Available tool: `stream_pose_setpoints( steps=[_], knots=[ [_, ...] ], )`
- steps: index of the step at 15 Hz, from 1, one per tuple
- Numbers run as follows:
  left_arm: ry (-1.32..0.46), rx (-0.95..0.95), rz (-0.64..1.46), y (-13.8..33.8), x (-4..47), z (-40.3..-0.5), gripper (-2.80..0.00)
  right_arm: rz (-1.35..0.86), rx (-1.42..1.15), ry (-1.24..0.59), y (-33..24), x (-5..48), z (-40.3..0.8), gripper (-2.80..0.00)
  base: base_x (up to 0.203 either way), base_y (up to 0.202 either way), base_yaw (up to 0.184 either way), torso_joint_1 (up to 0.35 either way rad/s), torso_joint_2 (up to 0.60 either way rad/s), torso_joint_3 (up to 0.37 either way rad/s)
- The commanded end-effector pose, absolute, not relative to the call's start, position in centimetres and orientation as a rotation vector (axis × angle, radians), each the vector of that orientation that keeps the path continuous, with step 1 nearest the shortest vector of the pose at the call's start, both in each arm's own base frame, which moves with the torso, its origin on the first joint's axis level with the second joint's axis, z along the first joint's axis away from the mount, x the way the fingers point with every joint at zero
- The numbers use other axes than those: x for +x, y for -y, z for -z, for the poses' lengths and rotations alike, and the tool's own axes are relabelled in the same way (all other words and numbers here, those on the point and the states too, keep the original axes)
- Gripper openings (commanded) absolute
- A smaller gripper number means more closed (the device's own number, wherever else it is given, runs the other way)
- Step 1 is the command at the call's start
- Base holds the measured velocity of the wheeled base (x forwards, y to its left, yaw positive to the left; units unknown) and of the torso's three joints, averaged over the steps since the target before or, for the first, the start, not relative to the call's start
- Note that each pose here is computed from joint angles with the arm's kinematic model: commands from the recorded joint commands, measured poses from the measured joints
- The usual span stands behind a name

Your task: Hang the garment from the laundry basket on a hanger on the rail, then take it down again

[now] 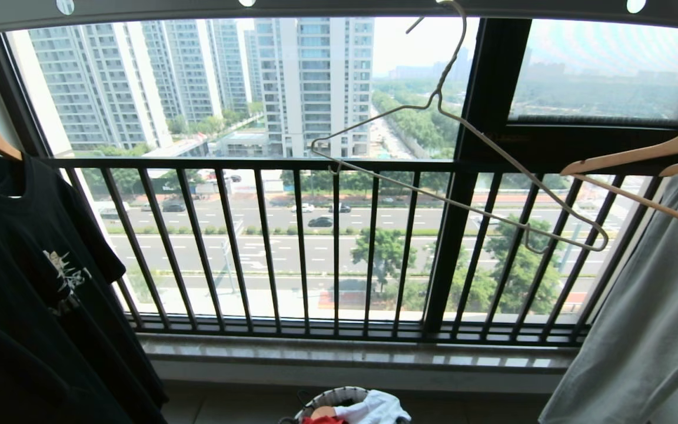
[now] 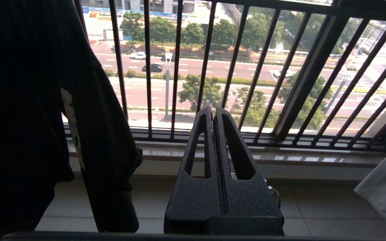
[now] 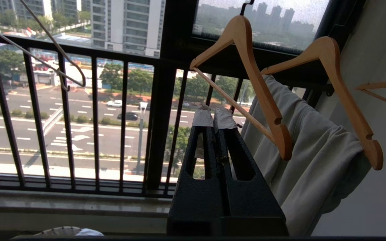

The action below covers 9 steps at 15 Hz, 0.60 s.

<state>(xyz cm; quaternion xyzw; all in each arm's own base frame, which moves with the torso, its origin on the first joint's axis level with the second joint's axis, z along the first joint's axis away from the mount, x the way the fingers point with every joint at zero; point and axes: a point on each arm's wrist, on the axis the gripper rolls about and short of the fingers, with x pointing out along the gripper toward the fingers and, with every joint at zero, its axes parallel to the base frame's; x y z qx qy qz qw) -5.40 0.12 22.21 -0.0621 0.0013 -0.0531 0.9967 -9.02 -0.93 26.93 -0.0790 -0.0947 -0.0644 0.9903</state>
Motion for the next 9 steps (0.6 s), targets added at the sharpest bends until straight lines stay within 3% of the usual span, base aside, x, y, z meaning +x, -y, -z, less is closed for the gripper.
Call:
stream_pose_setpoints(
  steps=[1, 4, 9],
  knots=[
    [0.023, -0.097, 0.082, 0.0, -6.6, -18.9, -2.8, 0.152, -0.162, 0.191, 0.8, -9.9, -24.8, -2.8, 0.0, 0.0, 0.0, 0.0, 0.0, 0.0],
    [0.005, 0.017, 0.063, 0.0, -6.4, -13.8, -2.8, 0.125, -0.172, 0.155, 0.5, -9.7, -20.4, -2.8, 0.0, 0.0, 0.0, 0.0, 0.0, 0.0],
    [-0.001, 0.13, 0.05, 0.1, -3.0, -9.0, -2.8, 0.029, -0.066, 0.06, 0.2, -5.7, -13.6, -2.8, 0.0, 0.0, 0.0, 0.0, 0.0, 0.0]
  ],
)
